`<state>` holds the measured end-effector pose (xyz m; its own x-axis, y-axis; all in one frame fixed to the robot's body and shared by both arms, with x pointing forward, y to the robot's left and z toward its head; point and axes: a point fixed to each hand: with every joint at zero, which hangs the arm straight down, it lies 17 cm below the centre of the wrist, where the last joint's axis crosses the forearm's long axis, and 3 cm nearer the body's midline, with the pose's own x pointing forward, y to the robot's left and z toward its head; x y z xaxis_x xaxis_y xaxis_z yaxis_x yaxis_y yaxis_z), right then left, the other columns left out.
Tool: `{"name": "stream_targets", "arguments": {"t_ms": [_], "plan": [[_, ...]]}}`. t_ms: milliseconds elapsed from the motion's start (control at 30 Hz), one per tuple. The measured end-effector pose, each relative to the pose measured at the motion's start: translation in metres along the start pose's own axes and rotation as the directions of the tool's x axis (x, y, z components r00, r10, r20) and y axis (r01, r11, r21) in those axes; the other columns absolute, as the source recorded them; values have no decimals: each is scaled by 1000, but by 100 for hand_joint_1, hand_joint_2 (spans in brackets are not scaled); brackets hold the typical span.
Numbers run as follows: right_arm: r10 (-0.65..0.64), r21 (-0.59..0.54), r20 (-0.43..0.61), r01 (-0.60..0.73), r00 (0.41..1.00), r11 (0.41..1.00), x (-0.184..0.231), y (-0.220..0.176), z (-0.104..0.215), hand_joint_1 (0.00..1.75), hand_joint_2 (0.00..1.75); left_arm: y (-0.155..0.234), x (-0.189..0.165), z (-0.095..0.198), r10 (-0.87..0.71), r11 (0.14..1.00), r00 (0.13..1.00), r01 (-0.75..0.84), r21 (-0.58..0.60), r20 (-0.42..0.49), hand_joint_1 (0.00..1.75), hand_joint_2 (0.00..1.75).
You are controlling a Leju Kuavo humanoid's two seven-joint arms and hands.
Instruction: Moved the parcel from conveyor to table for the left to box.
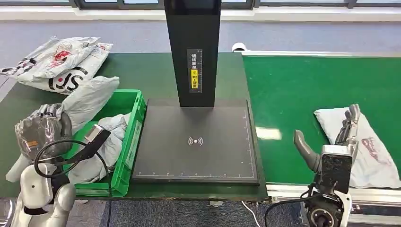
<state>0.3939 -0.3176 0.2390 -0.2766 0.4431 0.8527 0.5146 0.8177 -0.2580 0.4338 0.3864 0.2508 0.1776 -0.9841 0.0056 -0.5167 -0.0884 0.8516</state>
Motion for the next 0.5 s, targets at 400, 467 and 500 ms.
{"name": "stream_targets", "arguments": {"t_ms": [400,467,500], "plan": [[-24,25,18,24,1000,999,9,10,-9,0,175,-48,82,0,349,921,935,-331,-206,60,0,175],[-30,24,21,29,999,999,10,13,-14,0,175,-49,103,-2,396,900,915,-370,-230,76,0,175],[-32,23,23,31,999,999,11,14,-15,0,175,-49,113,-3,417,890,905,-388,-240,85,0,175]]}}
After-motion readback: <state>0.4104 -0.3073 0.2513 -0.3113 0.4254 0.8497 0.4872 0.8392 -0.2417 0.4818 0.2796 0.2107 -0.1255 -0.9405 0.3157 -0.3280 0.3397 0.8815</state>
